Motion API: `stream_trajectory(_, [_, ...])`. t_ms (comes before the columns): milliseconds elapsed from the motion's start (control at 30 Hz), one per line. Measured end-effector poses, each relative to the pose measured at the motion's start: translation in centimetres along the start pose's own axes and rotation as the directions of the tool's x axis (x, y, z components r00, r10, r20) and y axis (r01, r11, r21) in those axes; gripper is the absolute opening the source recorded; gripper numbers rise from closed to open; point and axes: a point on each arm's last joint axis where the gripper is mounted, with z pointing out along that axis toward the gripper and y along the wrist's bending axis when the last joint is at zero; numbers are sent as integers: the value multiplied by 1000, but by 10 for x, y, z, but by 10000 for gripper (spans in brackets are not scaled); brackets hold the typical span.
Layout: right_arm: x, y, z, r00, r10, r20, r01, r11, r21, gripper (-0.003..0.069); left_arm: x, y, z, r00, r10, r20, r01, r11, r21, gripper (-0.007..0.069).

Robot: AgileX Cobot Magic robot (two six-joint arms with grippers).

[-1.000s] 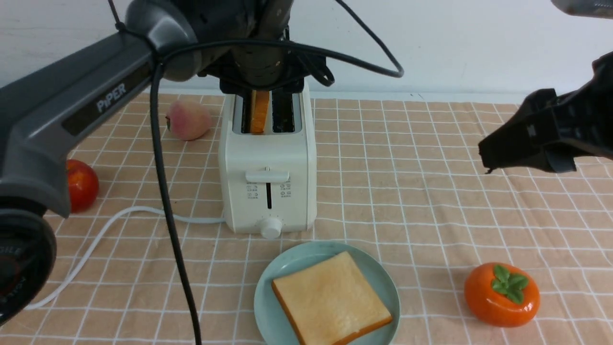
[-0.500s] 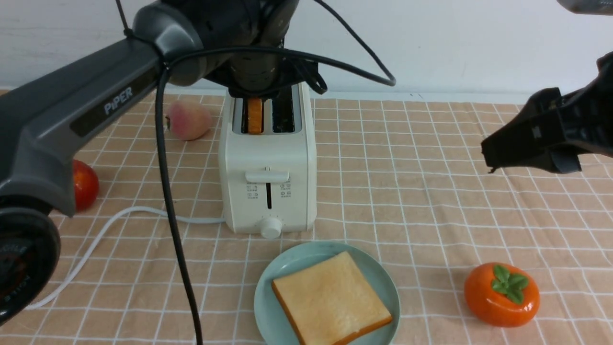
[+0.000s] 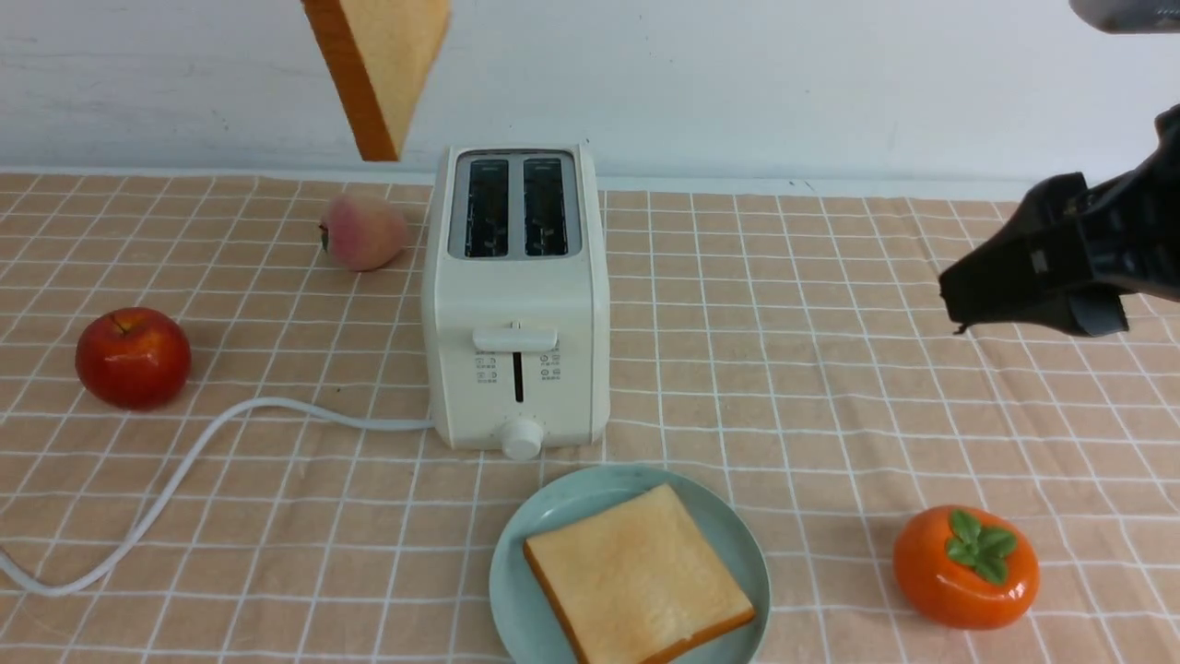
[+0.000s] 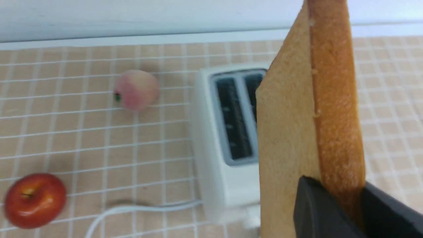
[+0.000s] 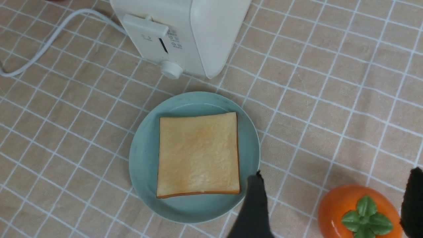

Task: Take toasted bread from bread machine on light coffee tablecloth place on plate.
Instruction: 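Place the slice of bread on the plate with the left gripper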

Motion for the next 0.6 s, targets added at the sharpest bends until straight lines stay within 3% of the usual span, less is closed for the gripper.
stream_trajectory(133, [0, 0, 0, 1000, -2, 0, 2, 1000, 3, 549, 42, -12, 6, 993, 55, -108, -28, 971, 237, 78])
stream_trajectory(233, [0, 0, 0, 1000, -2, 0, 2, 1000, 3, 549, 73, -19, 34, 981, 31, -193, 41, 932, 360, 78])
stream_trajectory(267, [0, 0, 0, 1000, -2, 0, 2, 1000, 3, 549, 102, -19, 66, 967, -5, -254, 112, 906, 409, 78])
stream_trajectory(367, [0, 0, 0, 1000, -2, 0, 2, 1000, 3, 549, 146, -16, 113, 937, -94, -338, 243, 867, 434, 78])
stream_trajectory(600, [0, 0, 0, 1000, -2, 0, 2, 1000, 3, 549, 218, 3, 186, 851, -279, -446, 432, 853, 291, 78])
